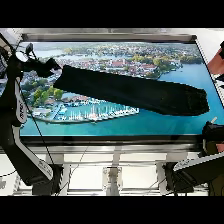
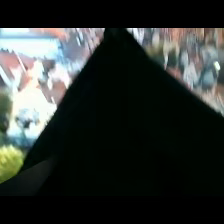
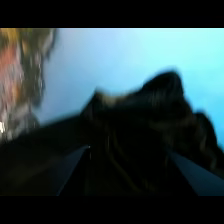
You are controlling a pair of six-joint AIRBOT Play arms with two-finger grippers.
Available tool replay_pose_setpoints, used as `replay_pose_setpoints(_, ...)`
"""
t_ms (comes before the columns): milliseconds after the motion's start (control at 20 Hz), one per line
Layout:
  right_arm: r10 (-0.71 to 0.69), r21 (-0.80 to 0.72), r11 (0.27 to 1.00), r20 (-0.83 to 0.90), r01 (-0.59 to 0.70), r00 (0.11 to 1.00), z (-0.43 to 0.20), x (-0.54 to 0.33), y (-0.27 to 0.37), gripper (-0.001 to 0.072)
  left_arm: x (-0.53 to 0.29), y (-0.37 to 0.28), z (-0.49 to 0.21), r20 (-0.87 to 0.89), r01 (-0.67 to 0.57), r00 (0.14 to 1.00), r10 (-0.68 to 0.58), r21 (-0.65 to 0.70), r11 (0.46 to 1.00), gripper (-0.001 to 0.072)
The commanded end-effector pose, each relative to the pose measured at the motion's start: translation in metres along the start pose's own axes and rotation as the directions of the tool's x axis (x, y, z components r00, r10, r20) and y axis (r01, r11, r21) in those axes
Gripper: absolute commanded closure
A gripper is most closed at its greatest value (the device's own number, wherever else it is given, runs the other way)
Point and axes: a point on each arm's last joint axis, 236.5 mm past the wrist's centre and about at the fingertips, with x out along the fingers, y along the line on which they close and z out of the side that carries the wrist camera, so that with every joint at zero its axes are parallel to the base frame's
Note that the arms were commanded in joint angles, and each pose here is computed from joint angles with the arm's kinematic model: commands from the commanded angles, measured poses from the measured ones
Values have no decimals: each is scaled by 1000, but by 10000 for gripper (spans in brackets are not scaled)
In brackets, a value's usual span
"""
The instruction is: Fold the clothes and pants, and hang the long-sleeved shirts on hangers.
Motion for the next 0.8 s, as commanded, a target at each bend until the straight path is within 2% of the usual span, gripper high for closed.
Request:
replay_pose_setpoints(0, 2, -64, 998, -190, -15, 982, -43, -6, 14, 191, 2, -1, -28, -133, 136, 981, -143, -62, 989, 89)
replay_pose_setpoints(50, 5, -77, 997, -220, -23, 976, -50, -5, 20, 192, 7, 6, -30, -142, 126, 981, -135, -70, 990, 63)
replay_pose_setpoints(400, 15, -189, 980, -257, -66, 966, -64, 17, 71, 193, 15, 40, -35, -162, 23, 987, -25, -19, 1000, 63)
replay_pose_setpoints(750, -47, -279, 960, -262, -29, 964, -72, 32, 89, 193, 14, 57, -34, -162, -35, 986, 34, 1, 999, 63)
